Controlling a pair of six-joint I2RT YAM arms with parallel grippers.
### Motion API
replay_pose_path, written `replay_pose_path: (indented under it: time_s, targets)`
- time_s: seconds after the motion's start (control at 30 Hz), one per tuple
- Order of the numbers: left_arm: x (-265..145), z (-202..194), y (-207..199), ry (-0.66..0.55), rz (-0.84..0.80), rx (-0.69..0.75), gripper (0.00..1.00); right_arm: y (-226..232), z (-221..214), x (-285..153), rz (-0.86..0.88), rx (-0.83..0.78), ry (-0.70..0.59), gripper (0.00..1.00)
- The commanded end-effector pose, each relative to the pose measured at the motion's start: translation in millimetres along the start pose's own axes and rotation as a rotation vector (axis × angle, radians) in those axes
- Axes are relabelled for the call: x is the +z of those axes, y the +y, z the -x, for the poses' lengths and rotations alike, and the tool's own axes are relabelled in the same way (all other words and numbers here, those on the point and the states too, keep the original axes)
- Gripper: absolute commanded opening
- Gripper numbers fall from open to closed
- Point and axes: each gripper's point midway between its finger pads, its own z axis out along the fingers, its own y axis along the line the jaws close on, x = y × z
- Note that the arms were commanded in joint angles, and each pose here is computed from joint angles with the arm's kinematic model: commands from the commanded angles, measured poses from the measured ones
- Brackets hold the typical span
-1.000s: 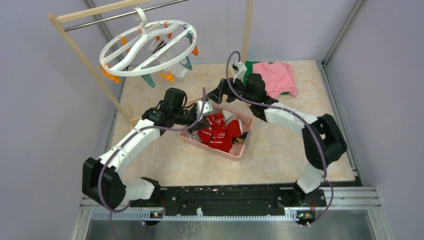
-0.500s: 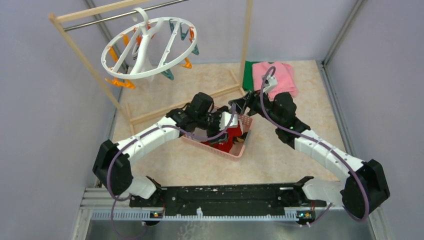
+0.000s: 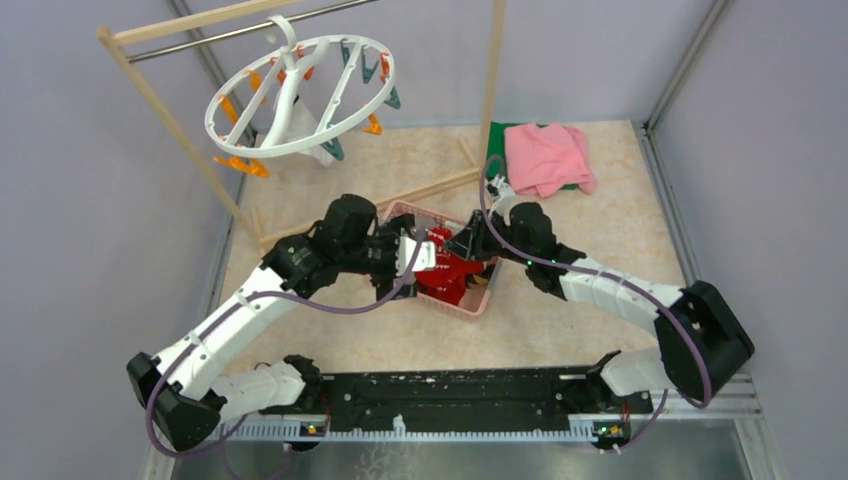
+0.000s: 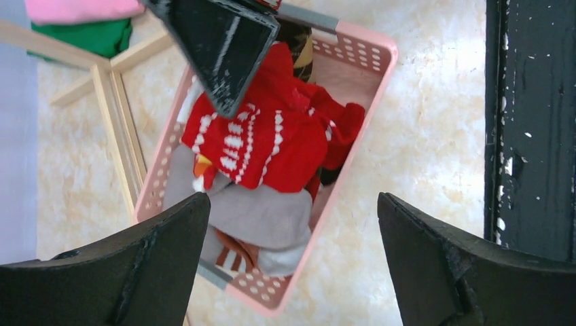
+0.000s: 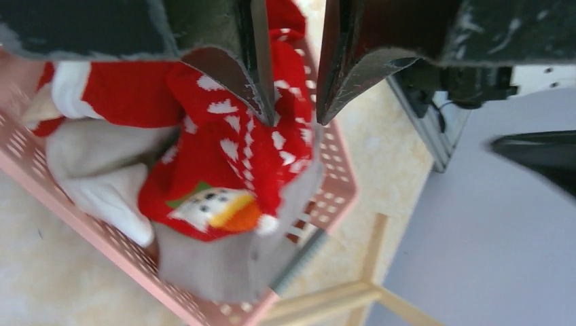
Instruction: Remove the socks clipped to the hanger
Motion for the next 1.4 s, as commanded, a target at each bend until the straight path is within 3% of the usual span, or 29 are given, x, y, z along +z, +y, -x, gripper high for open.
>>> replay_pose_path:
  time_s: [0.0, 0.2, 0.43, 0.5, 0.73, 0.8, 0.9, 1.07, 1.37]
  targets:
    - [-22.7, -34.5, 8.5, 0.084, 0.049, -0.130, 0.99, -20.9, -10.2, 20.1, -0.056, 0.023, 0.029, 0.27]
    - [-53.9, -100.5, 48.1, 0.160, 0.209, -0.300, 0.99, -64.9, -54.5, 28.1, -0.192, 0.033, 0.133, 0.15]
    - [-67.0, -147.5, 87.8, 0.215, 0.456, -0.401, 0.99, -34.9, -13.3, 15.5, -0.277, -0.094, 0.074, 0.16]
    - [-68.2, -157.0, 93.1, 0.213, 0.491, -0.448, 0.99, -16.4, 11.4, 1.3, -0.256, -0.103, 0.005, 0.22]
    - [-72.1, -196.3, 126.4, 0.181, 0.689, -0.630, 0.99, 35.1, 70.3, -37.2, -0.152, -0.144, -0.165, 0.71]
    - [-72.8, -203.6, 141.1, 0.169, 0.751, -0.678, 0.99, 38.6, 73.8, -38.8, -0.141, -0.150, -0.180, 0.79]
    - [-72.7, -207.3, 167.8, 0.141, 0.823, -0.716, 0.99, 37.9, 73.8, -38.0, -0.135, -0.159, -0.189, 0.85]
    - [-62.8, -219.8, 214.0, 0.129, 0.859, -0.769, 0.99, 32.3, 79.7, -35.0, -0.145, -0.170, -0.240, 0.85]
    - [-70.0, -226.2, 300.1, -0.061, 1.021, -0.845, 0.99, 24.1, 81.8, -31.9, -0.166, -0.165, -0.272, 0.84]
